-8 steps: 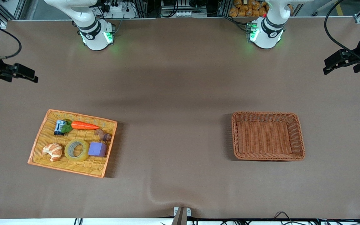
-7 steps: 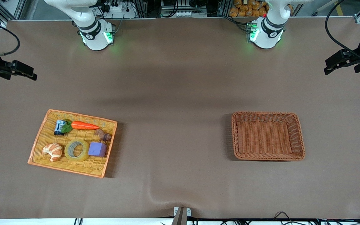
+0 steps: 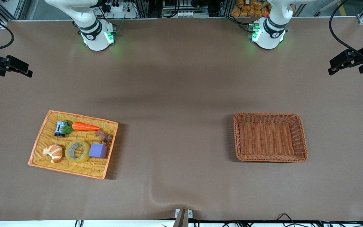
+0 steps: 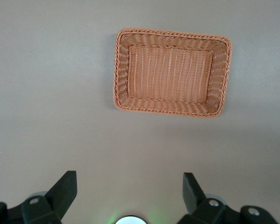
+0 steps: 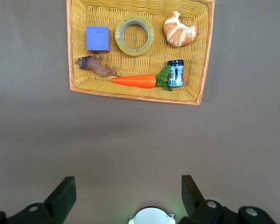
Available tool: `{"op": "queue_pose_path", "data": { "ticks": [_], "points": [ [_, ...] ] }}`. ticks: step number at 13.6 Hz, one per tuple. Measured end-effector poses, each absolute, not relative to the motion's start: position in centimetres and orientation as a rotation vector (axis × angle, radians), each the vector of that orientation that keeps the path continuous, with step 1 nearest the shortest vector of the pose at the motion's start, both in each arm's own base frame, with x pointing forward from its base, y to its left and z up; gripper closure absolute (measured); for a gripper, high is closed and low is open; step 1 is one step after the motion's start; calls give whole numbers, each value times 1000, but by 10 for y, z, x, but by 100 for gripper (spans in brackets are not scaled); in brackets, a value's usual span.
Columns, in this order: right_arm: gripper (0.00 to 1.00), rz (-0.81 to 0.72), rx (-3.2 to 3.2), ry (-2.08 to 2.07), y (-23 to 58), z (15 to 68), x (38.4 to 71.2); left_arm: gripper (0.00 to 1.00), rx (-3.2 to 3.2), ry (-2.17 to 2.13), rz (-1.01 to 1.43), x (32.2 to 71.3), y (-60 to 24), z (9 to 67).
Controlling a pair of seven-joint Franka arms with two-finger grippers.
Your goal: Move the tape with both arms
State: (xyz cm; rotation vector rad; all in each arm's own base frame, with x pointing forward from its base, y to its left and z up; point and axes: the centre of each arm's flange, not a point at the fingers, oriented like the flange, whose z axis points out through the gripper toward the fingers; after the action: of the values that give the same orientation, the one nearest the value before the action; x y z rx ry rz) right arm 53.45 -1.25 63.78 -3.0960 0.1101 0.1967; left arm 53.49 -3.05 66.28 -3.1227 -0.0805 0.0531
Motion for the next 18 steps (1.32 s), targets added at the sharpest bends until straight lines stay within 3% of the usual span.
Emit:
{"op": "queue_pose_path", "data": {
  "ticks": [8, 18],
  "points": [
    [0, 235, -3094, 102, -10, 619, 546, 0, -3125, -77, 67, 535, -32, 659],
    [0, 313, -3092, 84, 1, 484, 602, 0, -3124, -76, 85, 535, -32, 654]
  ]
}}
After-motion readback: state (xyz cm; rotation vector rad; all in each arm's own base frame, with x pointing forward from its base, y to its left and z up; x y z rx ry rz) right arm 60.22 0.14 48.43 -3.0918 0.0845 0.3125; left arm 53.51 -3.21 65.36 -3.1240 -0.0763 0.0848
